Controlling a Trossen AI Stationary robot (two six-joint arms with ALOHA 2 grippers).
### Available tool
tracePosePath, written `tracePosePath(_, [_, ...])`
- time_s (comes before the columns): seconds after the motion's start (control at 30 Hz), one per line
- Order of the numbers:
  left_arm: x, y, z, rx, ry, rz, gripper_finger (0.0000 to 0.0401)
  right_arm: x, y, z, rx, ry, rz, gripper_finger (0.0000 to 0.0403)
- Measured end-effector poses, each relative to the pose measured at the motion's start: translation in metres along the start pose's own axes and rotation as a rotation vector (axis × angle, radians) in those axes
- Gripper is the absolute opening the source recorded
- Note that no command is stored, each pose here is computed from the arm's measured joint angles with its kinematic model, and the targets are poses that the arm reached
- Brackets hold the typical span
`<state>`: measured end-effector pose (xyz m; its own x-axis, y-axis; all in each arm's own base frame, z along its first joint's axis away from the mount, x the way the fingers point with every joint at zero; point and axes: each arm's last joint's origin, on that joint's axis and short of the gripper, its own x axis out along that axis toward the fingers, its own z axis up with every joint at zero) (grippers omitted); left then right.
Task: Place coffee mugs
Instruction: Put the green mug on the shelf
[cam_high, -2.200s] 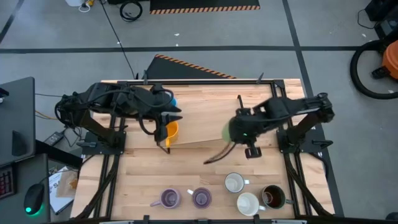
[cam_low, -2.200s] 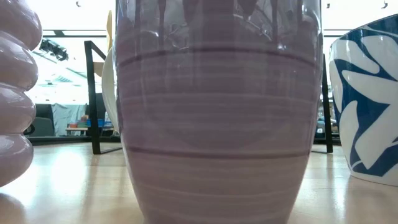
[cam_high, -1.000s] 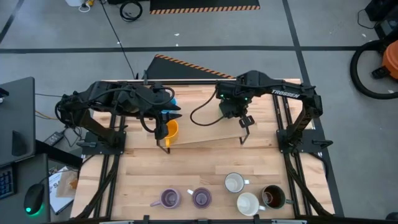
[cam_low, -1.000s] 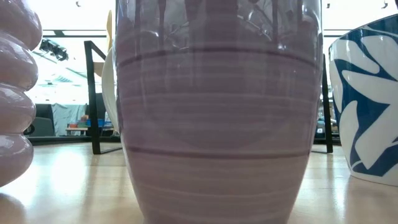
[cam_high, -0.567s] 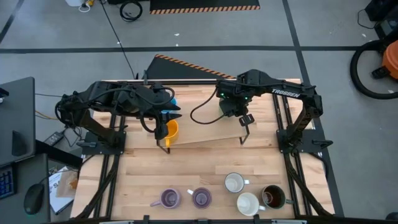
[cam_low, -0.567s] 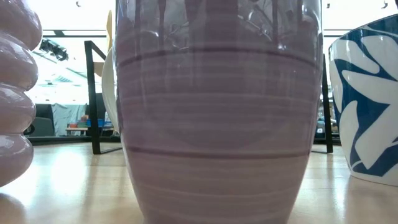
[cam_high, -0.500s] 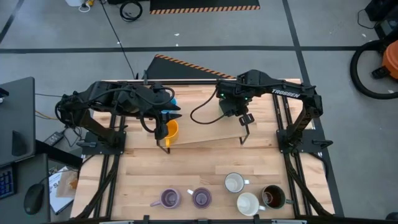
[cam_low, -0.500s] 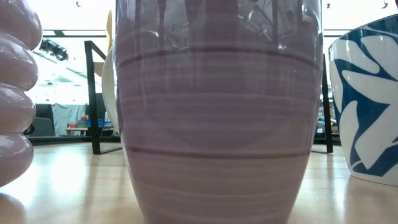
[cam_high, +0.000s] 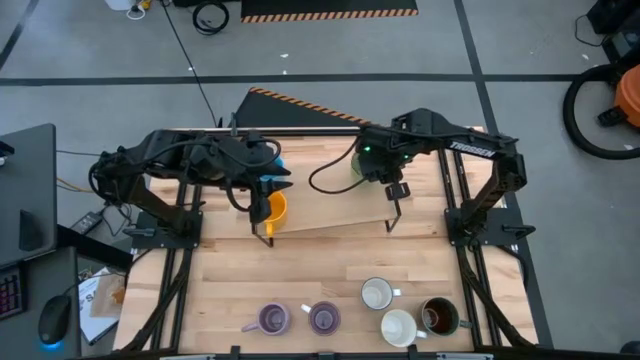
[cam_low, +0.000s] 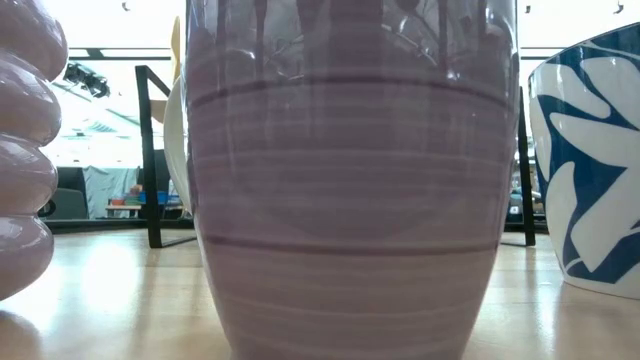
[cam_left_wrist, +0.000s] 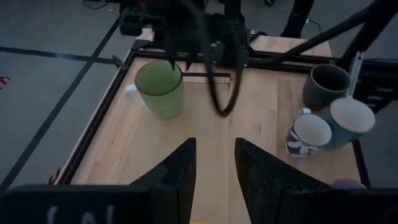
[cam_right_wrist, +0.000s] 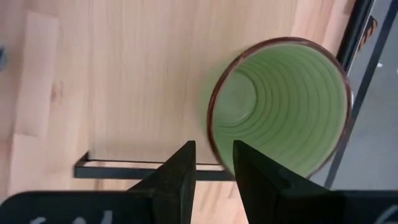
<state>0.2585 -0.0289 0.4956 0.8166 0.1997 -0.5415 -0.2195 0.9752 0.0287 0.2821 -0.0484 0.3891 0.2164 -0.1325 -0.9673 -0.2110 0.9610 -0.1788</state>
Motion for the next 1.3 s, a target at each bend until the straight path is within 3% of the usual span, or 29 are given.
tracePosePath(0.3, [0.016, 0.017, 0.003, -0.069, 0.023, 0.080, 0.0117, -0.033, 0.005, -0.024, 0.163, -0.092, -0.054, 0.0113])
tracePosePath(0.47, [0.018, 0.021, 0.003, -0.059, 0.033, 0.060, 0.0117, -0.042, 0.003, -0.048, 0.263, -0.123, -0.052, 0.0113])
tracePosePath(0.6, [0.017, 0.019, 0.003, -0.050, 0.034, 0.050, 0.0117, -0.035, 0.005, -0.070, 0.310, -0.190, -0.029, 0.0119])
tracePosePath(0.77, [0.017, 0.016, 0.002, -0.037, 0.036, 0.041, 0.0117, -0.017, 0.014, -0.092, 0.303, -0.337, -0.125, 0.0123])
tracePosePath(0.93, [0.017, 0.017, 0.002, -0.039, 0.036, 0.043, 0.0117, 0.014, 0.019, -0.112, 0.369, -0.310, -0.223, 0.0124])
tracePosePath(1.13, [0.017, 0.016, 0.002, -0.040, 0.037, 0.042, 0.0117, 0.043, 0.022, -0.125, 0.452, -0.241, -0.177, 0.0157])
tracePosePath(1.3, [0.016, 0.017, 0.002, -0.041, 0.038, 0.043, 0.0117, 0.038, 0.020, -0.127, 0.462, -0.282, -0.143, 0.0204])
